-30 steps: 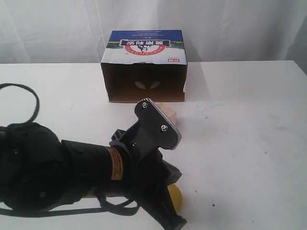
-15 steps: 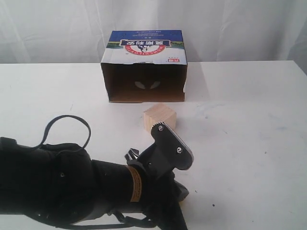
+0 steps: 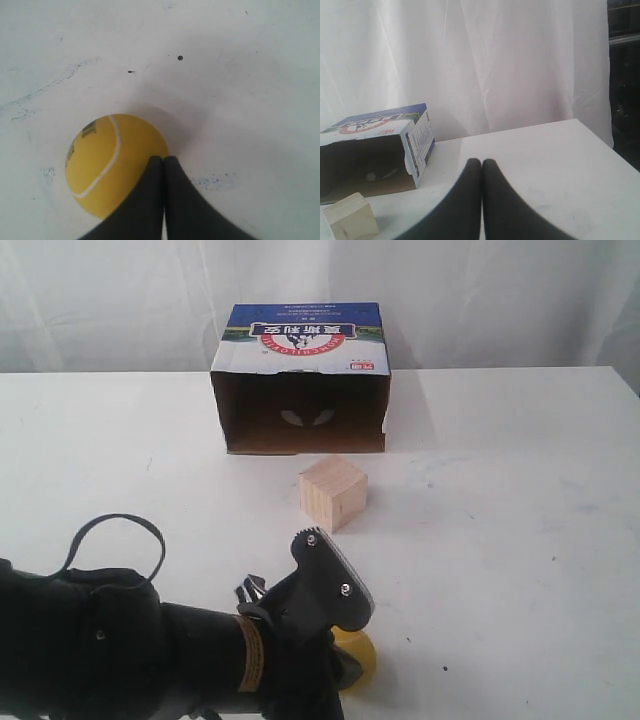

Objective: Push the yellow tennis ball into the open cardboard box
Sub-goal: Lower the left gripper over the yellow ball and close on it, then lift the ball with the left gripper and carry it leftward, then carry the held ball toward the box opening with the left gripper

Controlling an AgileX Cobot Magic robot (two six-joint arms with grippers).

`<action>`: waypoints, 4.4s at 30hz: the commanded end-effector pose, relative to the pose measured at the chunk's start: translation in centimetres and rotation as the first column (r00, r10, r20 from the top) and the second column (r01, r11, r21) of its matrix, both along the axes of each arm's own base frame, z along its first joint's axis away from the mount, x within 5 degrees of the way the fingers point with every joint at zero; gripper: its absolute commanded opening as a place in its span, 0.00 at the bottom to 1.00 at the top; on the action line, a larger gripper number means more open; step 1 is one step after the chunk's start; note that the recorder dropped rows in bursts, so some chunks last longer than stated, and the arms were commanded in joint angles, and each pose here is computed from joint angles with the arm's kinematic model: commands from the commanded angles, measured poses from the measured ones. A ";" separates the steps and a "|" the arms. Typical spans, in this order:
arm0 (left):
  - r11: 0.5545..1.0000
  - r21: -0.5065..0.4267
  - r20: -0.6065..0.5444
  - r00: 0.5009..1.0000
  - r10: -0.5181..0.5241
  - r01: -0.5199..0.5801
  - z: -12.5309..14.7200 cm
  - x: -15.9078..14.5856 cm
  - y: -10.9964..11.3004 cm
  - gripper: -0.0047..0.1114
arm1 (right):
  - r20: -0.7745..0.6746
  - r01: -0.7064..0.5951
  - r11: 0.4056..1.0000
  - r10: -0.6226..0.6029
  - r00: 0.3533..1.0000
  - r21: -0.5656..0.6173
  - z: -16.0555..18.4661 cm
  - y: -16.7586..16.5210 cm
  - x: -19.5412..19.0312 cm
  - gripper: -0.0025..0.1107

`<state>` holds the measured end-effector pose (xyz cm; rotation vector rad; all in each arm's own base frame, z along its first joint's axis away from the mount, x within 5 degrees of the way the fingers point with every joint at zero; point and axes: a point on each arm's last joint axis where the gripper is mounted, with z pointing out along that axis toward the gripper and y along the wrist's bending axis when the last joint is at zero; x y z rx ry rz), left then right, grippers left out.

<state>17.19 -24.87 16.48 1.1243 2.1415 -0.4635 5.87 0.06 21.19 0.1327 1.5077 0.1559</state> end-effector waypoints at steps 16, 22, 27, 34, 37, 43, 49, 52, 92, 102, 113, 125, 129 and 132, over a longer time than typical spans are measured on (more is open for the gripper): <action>0.962 0.123 -0.016 0.969 0.247 -0.243 2.1 -1.1 11.2 0.04 | 0.009 0.000 1.000 0.000 1.000 0.005 0.0 0.0 0.0 0.02; 0.945 0.230 0.180 0.964 0.194 -0.233 8.5 -1.2 13.1 0.04 | 0.009 0.000 1.000 0.000 1.000 0.005 0.0 0.0 0.0 0.02; 0.950 0.224 0.232 0.959 0.164 -0.216 8.9 -0.9 12.9 0.04 | 0.009 0.000 1.000 0.000 1.000 0.005 0.0 0.0 0.0 0.02; 0.970 0.163 0.295 0.947 0.128 -0.182 6.6 3.3 11.8 0.04 | 0.009 0.000 1.000 0.000 1.000 0.005 0.0 0.0 0.0 0.02; 0.966 0.154 0.288 0.945 0.156 -0.207 4.2 6.0 12.5 0.04 | 0.009 0.000 1.000 0.000 1.000 0.005 0.0 0.0 0.0 0.02; 0.968 0.123 0.331 0.929 0.166 -0.217 0.0 13.5 13.1 0.04 | 0.009 0.000 1.000 0.000 1.000 0.005 0.0 0.0 0.0 0.02; 0.952 0.189 0.218 0.956 0.198 -0.241 -3.0 16.2 12.2 0.04 | 0.009 0.000 1.000 0.000 1.000 0.005 0.0 0.0 0.0 0.02; 0.951 0.199 0.205 0.959 0.195 -0.236 -2.9 15.1 12.4 0.04 | 0.009 0.000 1.000 0.000 1.000 0.005 0.0 0.0 0.0 0.02; 0.954 0.183 0.364 0.918 0.158 -0.237 3.4 13.4 13.3 0.04 | 0.009 0.000 1.000 0.000 1.000 0.004 0.0 0.0 0.0 0.02; 0.920 0.260 0.381 0.907 0.181 -0.293 5.7 10.7 15.2 0.04 | 0.009 0.000 1.000 0.000 1.000 0.004 0.0 0.0 0.0 0.02; 0.922 0.317 0.242 0.959 0.147 -0.222 -0.8 12.5 15.1 0.04 | 0.009 0.000 1.000 0.000 1.000 0.004 0.0 0.0 0.0 0.02; 0.951 0.245 0.273 0.955 0.118 -0.187 -0.8 13.9 12.9 0.04 | 0.009 0.000 1.000 0.000 1.000 0.004 0.0 0.0 0.0 0.02; 0.953 0.236 0.291 0.950 0.117 -0.189 -0.6 15.3 12.4 0.04 | 0.009 0.000 1.000 0.000 1.000 0.004 0.0 0.0 0.0 0.02; 0.955 0.223 0.287 0.949 0.129 -0.198 -0.8 16.1 12.0 0.04 | 0.009 0.000 1.000 0.000 1.000 0.004 0.0 0.0 0.0 0.02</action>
